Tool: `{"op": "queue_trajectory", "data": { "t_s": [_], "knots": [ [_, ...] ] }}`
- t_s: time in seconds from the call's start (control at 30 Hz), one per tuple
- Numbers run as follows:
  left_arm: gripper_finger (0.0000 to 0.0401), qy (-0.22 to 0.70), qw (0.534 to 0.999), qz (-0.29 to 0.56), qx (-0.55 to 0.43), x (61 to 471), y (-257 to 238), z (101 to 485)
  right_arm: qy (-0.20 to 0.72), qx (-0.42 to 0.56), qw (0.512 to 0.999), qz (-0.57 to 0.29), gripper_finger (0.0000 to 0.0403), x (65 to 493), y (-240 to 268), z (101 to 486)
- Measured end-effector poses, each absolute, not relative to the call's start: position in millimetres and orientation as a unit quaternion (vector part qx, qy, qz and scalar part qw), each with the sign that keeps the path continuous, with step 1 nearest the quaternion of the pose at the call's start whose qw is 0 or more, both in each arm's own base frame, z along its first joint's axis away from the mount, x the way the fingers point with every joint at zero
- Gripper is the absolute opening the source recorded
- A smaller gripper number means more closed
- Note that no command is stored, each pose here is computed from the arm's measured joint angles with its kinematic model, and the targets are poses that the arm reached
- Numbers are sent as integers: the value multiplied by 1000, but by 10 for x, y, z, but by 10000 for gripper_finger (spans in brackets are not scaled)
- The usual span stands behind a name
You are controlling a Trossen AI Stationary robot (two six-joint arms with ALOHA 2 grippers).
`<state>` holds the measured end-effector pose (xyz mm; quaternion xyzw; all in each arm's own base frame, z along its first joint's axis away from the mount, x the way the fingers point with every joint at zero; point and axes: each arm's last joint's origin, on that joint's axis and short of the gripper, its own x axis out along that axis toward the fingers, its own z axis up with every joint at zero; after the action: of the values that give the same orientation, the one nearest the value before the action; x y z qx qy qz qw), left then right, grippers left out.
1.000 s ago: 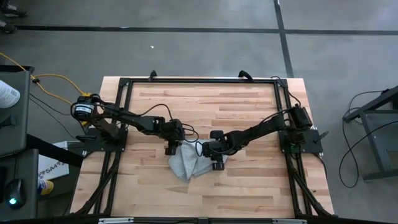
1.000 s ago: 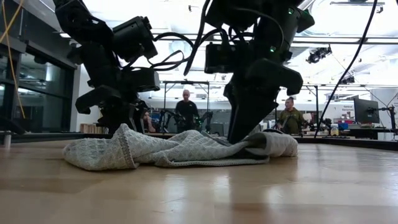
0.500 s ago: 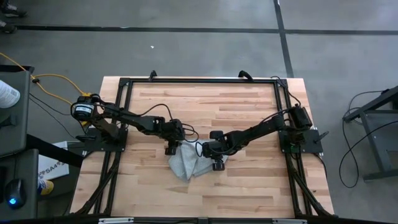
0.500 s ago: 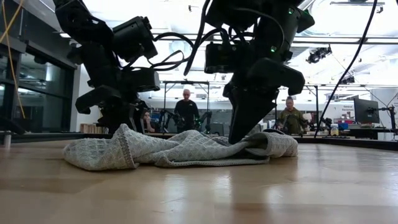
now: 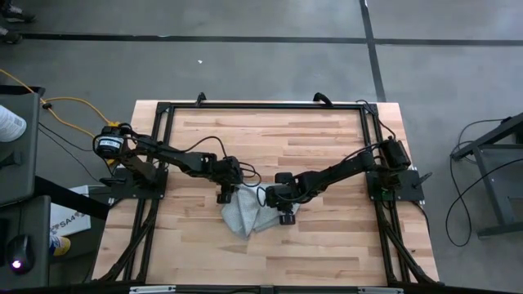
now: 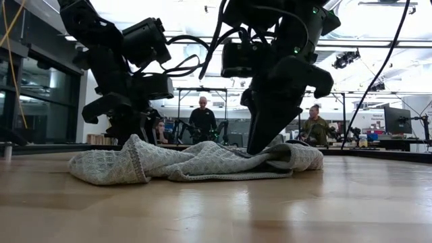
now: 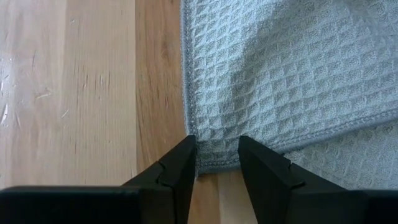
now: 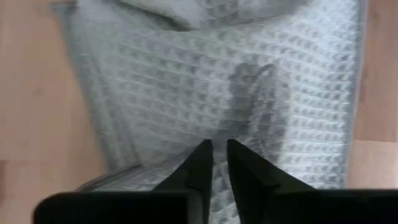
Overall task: Fold microfiber towels
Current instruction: Fold the gray microfiber towel
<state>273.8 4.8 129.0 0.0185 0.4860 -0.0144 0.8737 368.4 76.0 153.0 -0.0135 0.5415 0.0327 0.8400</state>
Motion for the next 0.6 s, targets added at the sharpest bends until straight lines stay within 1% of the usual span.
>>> {"op": "queue_trajectory", "data": {
  "t_s": [0.2,0.33,0.43,0.6],
  "knots": [
    [126,486,874,-15,18,2738,48,1290,539,-13,841,33,104,3688,762,1532],
    [126,486,874,-15,18,2738,48,1290,528,-19,849,22,129,3710,758,1545],
    [126,486,874,-15,18,2739,48,1289,523,-26,852,13,136,3718,752,1550],
    [126,486,874,-15,18,2739,48,1290,518,-27,855,11,134,3726,752,1555]
  ]
}}
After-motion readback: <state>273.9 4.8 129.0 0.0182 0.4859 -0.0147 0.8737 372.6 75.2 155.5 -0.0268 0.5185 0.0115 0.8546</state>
